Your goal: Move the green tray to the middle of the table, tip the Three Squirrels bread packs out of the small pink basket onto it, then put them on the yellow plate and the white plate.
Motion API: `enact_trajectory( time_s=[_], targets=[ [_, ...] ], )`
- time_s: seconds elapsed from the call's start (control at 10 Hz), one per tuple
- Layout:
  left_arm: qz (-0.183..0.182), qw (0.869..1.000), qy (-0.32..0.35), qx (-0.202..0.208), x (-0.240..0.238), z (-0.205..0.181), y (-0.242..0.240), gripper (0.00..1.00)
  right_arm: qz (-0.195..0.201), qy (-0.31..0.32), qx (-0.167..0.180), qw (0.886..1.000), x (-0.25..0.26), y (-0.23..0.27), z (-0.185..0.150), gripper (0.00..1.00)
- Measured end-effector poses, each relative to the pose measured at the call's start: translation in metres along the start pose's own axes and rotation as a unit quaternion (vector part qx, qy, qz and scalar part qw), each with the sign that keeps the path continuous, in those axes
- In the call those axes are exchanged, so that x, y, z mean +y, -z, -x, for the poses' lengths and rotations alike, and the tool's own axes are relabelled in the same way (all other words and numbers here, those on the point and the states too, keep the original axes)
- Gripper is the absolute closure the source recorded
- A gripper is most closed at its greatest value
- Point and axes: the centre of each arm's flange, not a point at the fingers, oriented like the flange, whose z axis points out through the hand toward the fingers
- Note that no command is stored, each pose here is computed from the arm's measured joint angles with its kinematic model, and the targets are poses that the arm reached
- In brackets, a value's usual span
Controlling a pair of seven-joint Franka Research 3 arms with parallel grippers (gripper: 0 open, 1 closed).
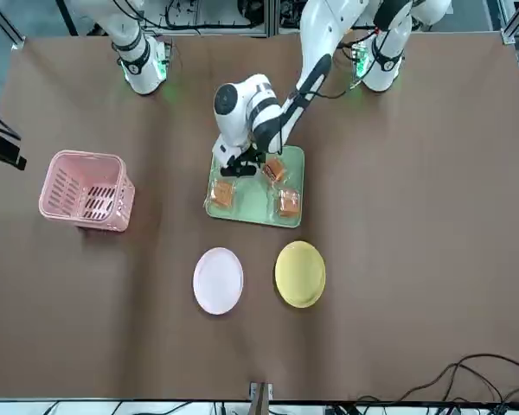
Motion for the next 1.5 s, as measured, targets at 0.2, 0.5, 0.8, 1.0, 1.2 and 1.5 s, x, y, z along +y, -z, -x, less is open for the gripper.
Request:
enact_trajectory(
  time_s=[0.2,0.5,0.8,1.0,1.2,1.5],
  targets=[
    [0.014,0.999,0.027,0.008,-0.007,-0.012,-0.005,0.0,0.0,0.0,0.0,1.0,0.0,0.0,0.0,0.03],
    [0.006,0.998,0.056,0.008,-0.024,-0.023,-0.021,0.0,0.0,0.0,0.0,1.0,0.0,0.0,0.0,0.03],
    [-0.003,0.998,0.055,0.002,-0.027,-0.016,-0.032,0.0,0.0,0.0,0.0,1.0,0.0,0.0,0.0,0.03],
    [-0.009,0.999,0.053,-0.001,-0.029,-0.013,-0.038,0.0,0.0,0.0,0.0,1.0,0.0,0.0,0.0,0.03],
    [-0.016,0.999,0.05,-0.005,-0.032,-0.009,-0.045,0.0,0.0,0.0,0.0,1.0,0.0,0.0,0.0,0.03],
    [-0.025,0.999,0.048,-0.009,-0.036,-0.007,-0.047,0.0,0.0,0.0,0.0,1.0,0.0,0.0,0.0,0.03]
  ],
)
